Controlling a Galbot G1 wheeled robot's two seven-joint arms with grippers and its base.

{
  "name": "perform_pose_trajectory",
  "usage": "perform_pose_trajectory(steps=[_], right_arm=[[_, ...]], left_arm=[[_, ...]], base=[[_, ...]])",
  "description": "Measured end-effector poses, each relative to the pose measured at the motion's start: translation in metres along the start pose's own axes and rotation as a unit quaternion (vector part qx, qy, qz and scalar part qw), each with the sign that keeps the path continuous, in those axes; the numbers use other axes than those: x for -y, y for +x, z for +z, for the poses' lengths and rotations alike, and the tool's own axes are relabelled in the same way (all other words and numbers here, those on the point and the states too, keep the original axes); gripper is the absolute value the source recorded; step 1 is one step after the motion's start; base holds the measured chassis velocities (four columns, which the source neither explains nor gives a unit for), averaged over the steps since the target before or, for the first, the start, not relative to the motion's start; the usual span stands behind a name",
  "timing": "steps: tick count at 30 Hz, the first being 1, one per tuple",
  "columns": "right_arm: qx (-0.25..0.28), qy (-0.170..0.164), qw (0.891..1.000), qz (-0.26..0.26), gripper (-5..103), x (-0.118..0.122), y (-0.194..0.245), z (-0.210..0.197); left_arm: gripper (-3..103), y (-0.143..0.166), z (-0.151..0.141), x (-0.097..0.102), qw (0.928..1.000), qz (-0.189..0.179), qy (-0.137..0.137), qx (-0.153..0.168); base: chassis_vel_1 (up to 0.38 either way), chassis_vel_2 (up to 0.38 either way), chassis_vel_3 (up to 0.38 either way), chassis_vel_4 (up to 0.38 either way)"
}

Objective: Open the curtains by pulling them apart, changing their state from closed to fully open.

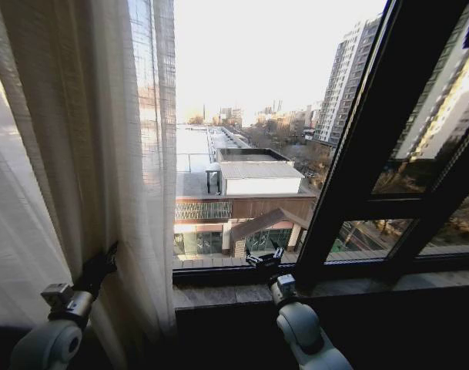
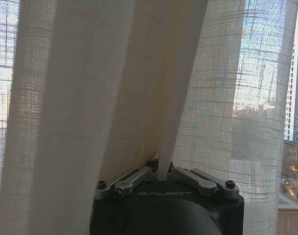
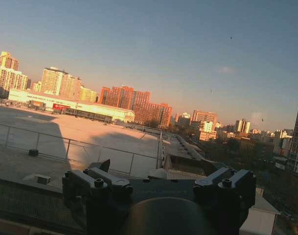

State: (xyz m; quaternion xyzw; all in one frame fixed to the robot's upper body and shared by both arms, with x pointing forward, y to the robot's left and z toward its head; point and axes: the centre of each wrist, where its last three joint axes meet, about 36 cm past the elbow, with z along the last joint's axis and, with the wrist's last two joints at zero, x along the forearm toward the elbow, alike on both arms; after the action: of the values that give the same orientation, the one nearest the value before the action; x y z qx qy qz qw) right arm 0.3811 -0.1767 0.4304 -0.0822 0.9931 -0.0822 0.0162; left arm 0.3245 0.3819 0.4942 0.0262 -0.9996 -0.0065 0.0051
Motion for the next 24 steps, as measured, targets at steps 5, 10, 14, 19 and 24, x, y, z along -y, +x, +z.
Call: perform_pose_trajectory(steps=[5, 10, 14, 19, 24], right_arm=[[0.0, 0.002, 1.0, 0.0, 100, 0.001, 0.0, 0.0], [0.001, 0.002, 1.0, -0.002, 100, 0.001, 0.001, 0.0], [0.003, 0.001, 1.0, -0.006, 100, -0.001, 0.001, 0.0], [0.009, -0.001, 1.0, -0.013, 100, -0.004, -0.001, 0.004], [0.011, -0.003, 1.0, -0.021, 100, -0.006, -0.003, 0.007]], left_arm=[[0, 0.001, -0.001, -0.004, 1.0, -0.009, -0.001, 0.003], [0, 0.0, -0.001, -0.011, 0.9981, -0.06, -0.002, 0.012], [0, -0.001, -0.006, -0.03, 0.9886, -0.15, -0.012, 0.009], [0, 0.006, -0.013, -0.077, 0.9686, -0.247, -0.024, 0.011], [0, 0.02, -0.019, -0.111, 0.9378, -0.346, -0.031, 0.014]], base=[[-0.018, -0.029, 0.017, 0.016], [-0.062, -0.04, 0.042, 0.03], [0.0, 0.0, 0.0, 0.0], [0.0, 0.0, 0.0, 0.0], [0.0, 0.0, 0.0, 0.0]])
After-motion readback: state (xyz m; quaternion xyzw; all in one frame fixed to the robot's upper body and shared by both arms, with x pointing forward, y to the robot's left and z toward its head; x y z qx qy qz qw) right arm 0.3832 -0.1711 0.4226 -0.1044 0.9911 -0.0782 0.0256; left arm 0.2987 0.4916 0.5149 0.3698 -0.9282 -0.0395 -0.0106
